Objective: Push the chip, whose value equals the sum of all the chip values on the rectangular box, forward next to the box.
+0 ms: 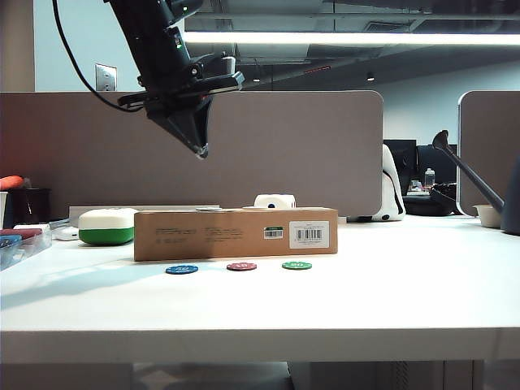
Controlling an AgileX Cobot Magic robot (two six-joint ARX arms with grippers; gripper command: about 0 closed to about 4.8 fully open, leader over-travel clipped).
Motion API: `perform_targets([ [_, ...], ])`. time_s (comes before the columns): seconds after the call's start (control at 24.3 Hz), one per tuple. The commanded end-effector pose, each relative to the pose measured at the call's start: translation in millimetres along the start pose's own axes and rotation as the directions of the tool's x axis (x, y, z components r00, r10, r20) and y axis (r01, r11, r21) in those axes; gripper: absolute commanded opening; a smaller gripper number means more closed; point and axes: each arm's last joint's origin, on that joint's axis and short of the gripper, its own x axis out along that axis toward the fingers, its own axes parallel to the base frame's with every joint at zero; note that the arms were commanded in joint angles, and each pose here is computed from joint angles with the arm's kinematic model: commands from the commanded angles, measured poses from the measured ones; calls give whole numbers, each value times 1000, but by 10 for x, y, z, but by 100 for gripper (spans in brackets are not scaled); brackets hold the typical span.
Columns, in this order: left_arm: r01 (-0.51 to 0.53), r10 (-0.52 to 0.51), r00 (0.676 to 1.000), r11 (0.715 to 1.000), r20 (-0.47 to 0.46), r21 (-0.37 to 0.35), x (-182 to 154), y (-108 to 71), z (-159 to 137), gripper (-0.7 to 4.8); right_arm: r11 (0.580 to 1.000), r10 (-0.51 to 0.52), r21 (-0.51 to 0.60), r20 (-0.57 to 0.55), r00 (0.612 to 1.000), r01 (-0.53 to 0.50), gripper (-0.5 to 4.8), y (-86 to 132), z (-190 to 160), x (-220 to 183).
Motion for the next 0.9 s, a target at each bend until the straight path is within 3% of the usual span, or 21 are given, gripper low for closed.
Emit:
perform_targets([
  [0.04, 3, -3, 1000, 1000, 16, 3, -19, -10, 15, -5, 1000, 6, -1, 4, 1000, -6, -4, -2, -4, 2],
  [0.21, 2, -3, 997, 1000, 75, 3, -22, -9, 72, -5, 1000, 10, -1, 9, 1000, -10, -4, 1, 1, 2],
  [0.29, 3, -3, 994, 1000, 108, 3, -25, -9, 103, -5, 998, 42, 54, 18, 999, -43, -5, 19, 19, 1],
  [0.62, 2, -3, 991, 1000, 137, 3, -28, -9, 131, -5, 985, 72, 158, 22, 997, -74, -6, 154, 223, -45],
  [0.9, 2, -2, 990, 1000, 138, 3, -30, -9, 133, -5, 998, 18, 64, -77, 997, -13, -6, 347, 679, 143],
])
